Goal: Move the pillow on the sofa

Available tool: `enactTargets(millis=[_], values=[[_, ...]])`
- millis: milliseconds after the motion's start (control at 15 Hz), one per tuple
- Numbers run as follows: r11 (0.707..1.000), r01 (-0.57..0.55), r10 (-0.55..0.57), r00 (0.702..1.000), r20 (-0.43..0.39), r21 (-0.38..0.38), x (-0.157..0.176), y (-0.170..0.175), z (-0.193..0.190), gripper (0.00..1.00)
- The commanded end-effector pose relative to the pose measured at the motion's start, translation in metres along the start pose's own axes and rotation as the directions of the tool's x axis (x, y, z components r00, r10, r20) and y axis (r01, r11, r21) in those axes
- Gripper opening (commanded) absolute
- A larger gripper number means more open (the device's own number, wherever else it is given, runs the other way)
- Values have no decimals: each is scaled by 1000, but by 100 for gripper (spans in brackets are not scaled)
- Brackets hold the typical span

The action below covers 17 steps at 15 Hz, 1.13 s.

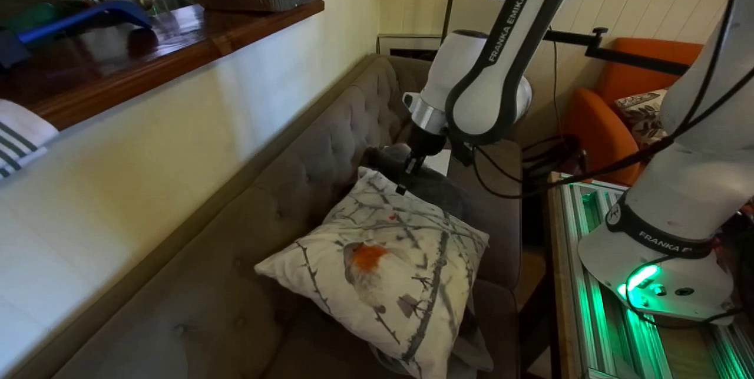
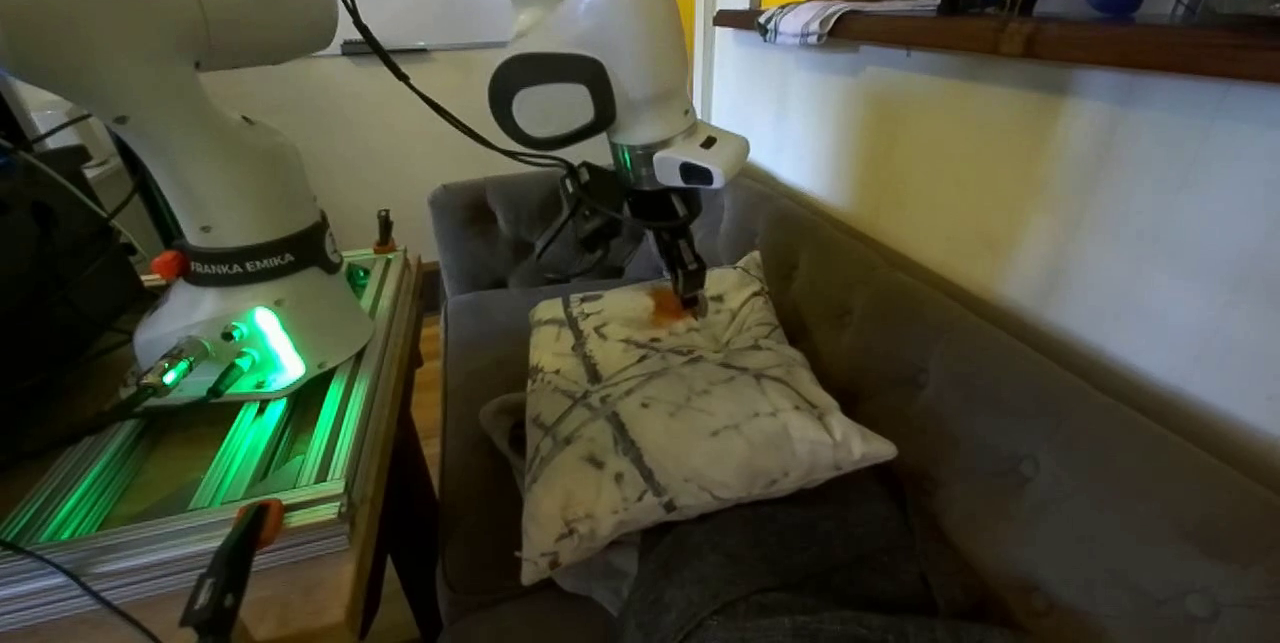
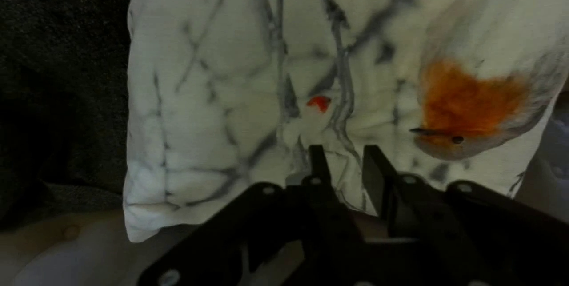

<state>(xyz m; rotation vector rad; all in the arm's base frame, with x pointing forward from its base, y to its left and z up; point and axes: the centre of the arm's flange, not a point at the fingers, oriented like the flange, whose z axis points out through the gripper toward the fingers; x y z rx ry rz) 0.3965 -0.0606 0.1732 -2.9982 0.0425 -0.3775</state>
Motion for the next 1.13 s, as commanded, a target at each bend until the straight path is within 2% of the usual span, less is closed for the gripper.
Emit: enactTargets(millis=[0,333,400,467,600,733,800,1067], values=[[999,10,-9,1000,12,-33,-15,-10,-64,59],[996,42,-36,996,80,-78,-1,-20,-82,95],[995,38,-29,994,102,-89,0,-21,-85,98],[993,35,-21,991,129,-110,-2,-24,-87,100],[995,31,-16,987,158,-94,-6,-29,-94,100],[999,-1,10,982,186,-46,-12,-29,-93,100],[998,7,2,987,158,-57,17,-25,-52,100],[998,9,0,987,161,-55,16,-26,-53,100]])
